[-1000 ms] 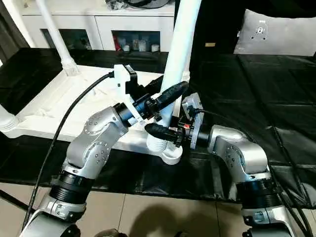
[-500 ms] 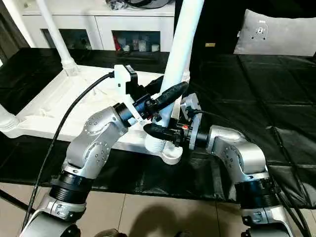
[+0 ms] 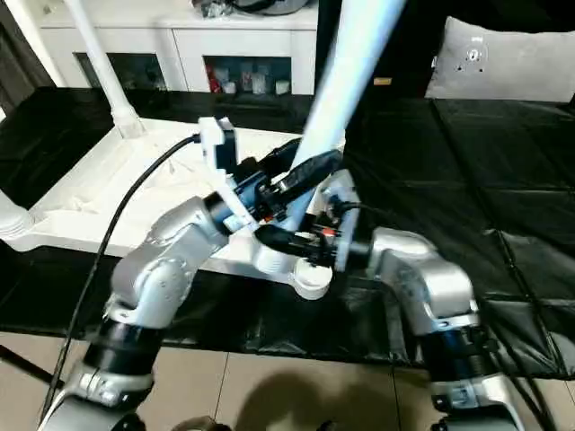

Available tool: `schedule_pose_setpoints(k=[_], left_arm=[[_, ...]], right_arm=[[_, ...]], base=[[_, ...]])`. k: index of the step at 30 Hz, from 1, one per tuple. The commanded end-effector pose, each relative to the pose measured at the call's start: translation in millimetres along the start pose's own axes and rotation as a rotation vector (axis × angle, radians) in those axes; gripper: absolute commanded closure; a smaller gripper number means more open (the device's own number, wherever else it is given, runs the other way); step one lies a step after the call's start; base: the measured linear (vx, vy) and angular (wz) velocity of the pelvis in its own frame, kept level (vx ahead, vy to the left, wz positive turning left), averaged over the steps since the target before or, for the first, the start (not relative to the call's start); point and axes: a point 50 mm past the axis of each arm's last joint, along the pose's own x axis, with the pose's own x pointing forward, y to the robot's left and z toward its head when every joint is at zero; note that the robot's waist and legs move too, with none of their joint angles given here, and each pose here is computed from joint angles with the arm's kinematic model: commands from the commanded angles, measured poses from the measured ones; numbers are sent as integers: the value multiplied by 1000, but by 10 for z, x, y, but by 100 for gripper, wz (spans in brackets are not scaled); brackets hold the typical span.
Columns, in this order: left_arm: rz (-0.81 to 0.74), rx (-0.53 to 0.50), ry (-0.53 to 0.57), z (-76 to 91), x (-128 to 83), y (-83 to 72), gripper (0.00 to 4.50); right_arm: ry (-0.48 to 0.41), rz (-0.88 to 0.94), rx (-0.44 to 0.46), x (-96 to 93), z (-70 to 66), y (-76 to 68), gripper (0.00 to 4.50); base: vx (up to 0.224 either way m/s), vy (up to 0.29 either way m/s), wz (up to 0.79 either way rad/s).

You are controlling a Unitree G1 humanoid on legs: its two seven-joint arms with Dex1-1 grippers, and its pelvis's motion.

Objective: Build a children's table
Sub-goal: Pick table leg

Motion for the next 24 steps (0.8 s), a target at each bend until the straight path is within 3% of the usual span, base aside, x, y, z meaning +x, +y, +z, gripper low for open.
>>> schedule_pose_setpoints(k=[1,6,11,16,17,24], left_arm=[[-206,4,-4,19,151,-294,123],[-206,-34,0,4,158,-308,89],[-209,-100,-33,31,149,-323,89],[-128,-127,-119,179,92,-175,78],[-86,-116,-124,238,13,-78,78],[-13,-53,-51,266,-163,108,78]], right_arm=[[40,-145,48,-34,-36,-164,256],[34,-146,57,-4,-51,-152,256],[-7,-148,25,15,-36,-131,256],[-66,-271,37,-21,54,-212,257],[-79,-300,35,-57,71,-232,259],[-150,-377,15,-174,103,-279,260]], base=[[0,0,0],[0,0,0],[0,0,0],[0,0,0],[0,0,0],[0,0,0]])
